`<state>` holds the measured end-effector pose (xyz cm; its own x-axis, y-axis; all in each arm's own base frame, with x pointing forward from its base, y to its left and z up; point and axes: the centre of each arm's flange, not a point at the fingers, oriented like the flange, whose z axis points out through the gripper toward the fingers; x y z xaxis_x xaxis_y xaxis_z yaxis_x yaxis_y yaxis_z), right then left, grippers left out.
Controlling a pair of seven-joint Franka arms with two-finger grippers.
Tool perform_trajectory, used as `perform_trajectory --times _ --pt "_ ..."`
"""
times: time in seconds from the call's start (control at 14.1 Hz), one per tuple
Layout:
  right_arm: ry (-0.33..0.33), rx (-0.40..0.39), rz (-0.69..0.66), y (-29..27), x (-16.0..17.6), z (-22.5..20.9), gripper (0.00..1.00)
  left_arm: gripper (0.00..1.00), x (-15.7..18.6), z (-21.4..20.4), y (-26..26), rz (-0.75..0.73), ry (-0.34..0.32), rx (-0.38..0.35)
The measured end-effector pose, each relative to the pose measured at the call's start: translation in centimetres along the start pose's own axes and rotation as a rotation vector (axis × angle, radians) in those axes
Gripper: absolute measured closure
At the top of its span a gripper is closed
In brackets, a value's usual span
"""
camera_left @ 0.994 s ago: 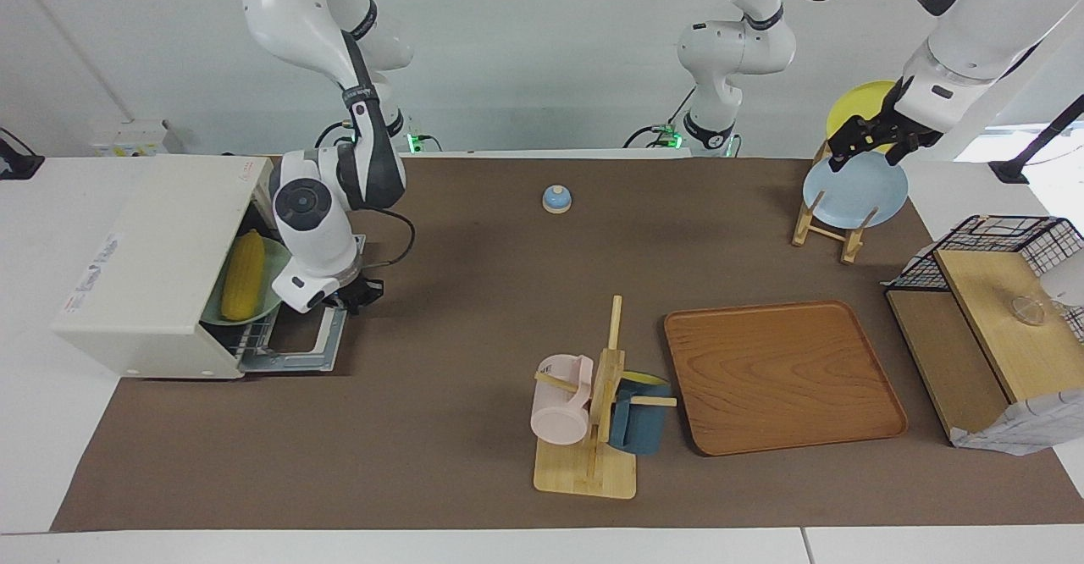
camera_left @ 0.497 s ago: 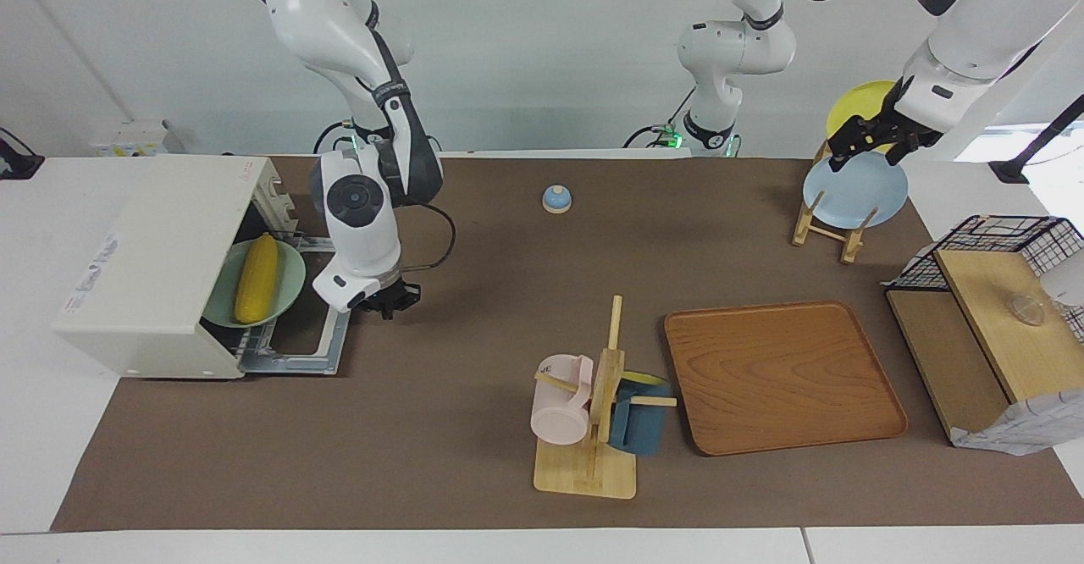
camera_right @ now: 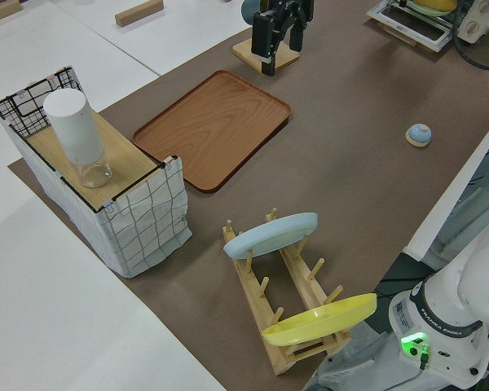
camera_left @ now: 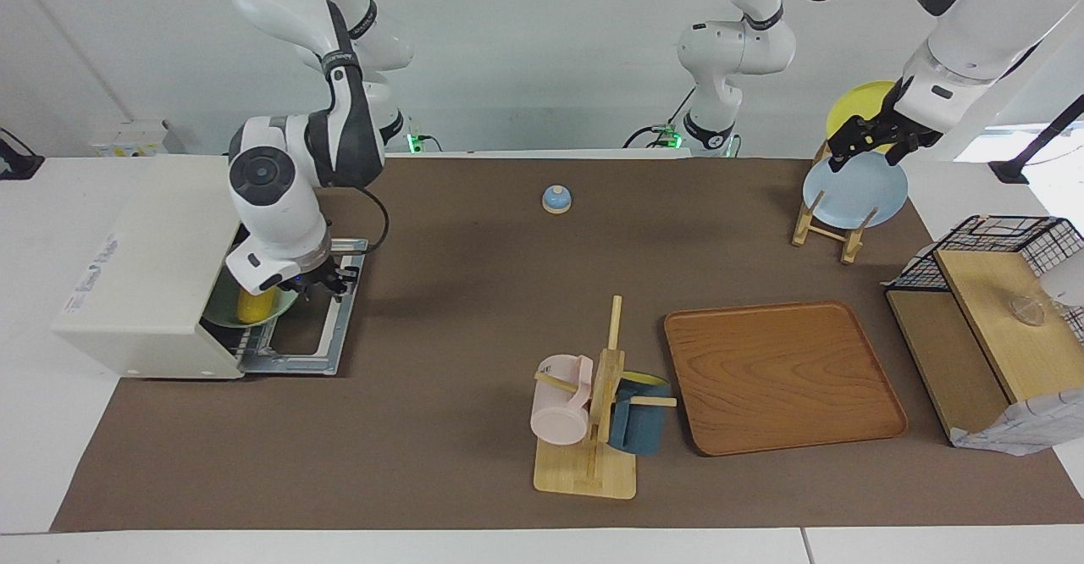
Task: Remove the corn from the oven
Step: 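Pull the green plate out and carry it toward the table center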
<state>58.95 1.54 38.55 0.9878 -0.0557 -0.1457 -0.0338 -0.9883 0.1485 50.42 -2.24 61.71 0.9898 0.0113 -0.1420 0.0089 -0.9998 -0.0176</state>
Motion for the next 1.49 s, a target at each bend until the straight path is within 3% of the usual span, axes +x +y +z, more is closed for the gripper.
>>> perform_trajectory --times 0.92,1.14,1.35,1.49 --pt "-0.048 0.0 -0.054 1.8 -0.7 1.9 0.52 0.0 0.0 0.0 0.0 0.0 0.0 0.0" --pt "-0.052 -0.004 -0.086 2.2 -0.8 2.3 0.62 0.0 0.0 0.0 0.1 0.001 0.0 0.0" --pt "-0.052 -0.014 -0.121 2.3 -0.9 2.2 0.95 0.0 0.0 0.0 0.0 0.0 0.0 0.0" --pt "-0.043 -0.039 -0.151 1.3 -1.1 1.3 0.97 0.0 0.0 0.0 0.0 0.0 0.0 0.0"
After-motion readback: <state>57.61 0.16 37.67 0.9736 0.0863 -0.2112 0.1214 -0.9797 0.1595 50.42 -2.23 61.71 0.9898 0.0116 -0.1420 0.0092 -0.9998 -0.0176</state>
